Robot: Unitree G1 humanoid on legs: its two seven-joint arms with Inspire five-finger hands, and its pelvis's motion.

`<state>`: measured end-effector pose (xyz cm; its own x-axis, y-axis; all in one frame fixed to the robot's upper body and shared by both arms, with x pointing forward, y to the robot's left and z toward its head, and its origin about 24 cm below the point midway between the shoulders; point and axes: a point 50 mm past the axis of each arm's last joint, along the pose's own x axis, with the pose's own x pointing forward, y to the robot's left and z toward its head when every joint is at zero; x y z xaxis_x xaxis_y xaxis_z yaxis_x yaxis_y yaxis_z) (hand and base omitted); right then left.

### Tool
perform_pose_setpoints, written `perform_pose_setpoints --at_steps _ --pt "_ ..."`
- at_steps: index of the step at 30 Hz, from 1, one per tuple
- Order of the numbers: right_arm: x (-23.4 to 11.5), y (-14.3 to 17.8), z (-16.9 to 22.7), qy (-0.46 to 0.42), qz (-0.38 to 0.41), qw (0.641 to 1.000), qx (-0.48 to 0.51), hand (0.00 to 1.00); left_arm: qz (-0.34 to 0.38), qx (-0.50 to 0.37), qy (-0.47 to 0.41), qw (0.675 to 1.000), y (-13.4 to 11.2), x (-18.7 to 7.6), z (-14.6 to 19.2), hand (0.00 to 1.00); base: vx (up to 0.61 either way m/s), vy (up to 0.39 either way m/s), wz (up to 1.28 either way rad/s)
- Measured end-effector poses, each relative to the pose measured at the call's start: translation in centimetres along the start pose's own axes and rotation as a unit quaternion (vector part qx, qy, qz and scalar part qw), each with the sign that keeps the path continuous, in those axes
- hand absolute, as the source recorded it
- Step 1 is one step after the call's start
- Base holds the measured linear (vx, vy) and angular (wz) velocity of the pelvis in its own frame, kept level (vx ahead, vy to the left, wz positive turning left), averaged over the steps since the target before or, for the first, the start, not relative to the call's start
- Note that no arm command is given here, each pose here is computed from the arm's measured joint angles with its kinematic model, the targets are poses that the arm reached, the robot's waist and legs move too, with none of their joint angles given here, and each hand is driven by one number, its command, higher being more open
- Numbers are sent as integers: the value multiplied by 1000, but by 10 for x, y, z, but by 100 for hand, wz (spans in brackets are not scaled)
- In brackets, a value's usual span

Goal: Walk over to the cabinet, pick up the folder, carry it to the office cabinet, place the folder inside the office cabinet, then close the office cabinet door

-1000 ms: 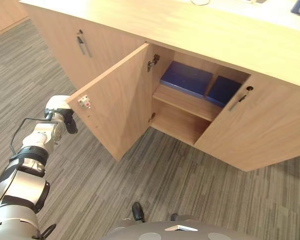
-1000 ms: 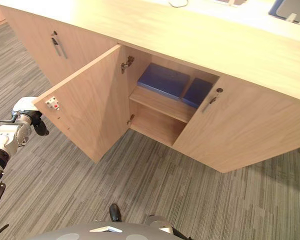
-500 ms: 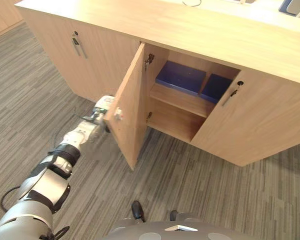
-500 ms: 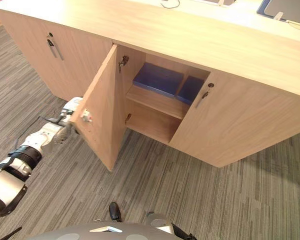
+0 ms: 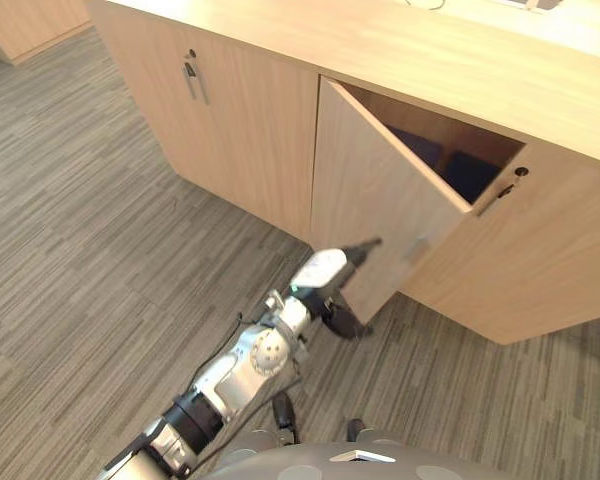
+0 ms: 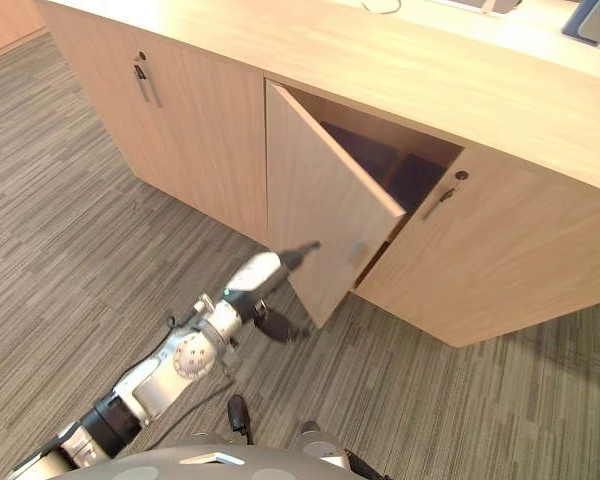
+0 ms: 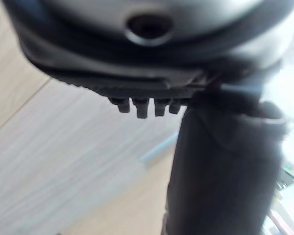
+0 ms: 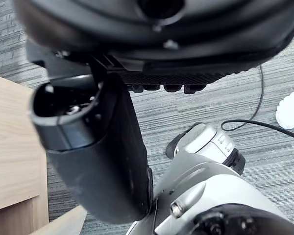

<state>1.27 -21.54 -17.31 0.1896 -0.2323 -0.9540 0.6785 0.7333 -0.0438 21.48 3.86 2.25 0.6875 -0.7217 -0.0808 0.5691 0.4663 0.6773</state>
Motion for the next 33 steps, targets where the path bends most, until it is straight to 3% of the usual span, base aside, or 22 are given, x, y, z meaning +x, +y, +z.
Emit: perform_pose_setpoints --at_steps 7,10,15,21,23,24,26,29,33 --pt "0 -5 4 -5 -6 1000 8 100 -148 -69 -53 985 -47 -7 20 100 15 -14 8" --pt "1 -3 7 -8 -5 1000 6 100 -172 -103 -47 979 -57 -12 19 100 -4 -8 -4" --pt "1 -4 7 -8 -7 1000 1 100 -141 -213 21 966 -63 -30 -5 100 -12 -3 -6" --pt "3 2 18 -18 4 999 -38 100 -71 -271 205 938 -73 -79 -73 100 3 2 -21" --pt "4 9 24 -25 14 998 -49 100 -36 -300 274 913 -77 -99 -96 100 5 27 -84" --pt "4 17 24 -25 27 997 -61 100 7 -329 351 877 -81 -120 -119 100 21 35 -82" --pt "4 20 21 -20 32 997 -69 100 25 -338 409 847 -84 -139 -136 100 36 7 -45" --pt "4 18 20 -15 29 997 -70 100 46 -362 498 787 -99 -171 -154 100 47 -39 -25" --pt "4 16 18 -12 26 997 -69 100 124 -409 565 706 -110 -193 -165 100 53 -43 -8"
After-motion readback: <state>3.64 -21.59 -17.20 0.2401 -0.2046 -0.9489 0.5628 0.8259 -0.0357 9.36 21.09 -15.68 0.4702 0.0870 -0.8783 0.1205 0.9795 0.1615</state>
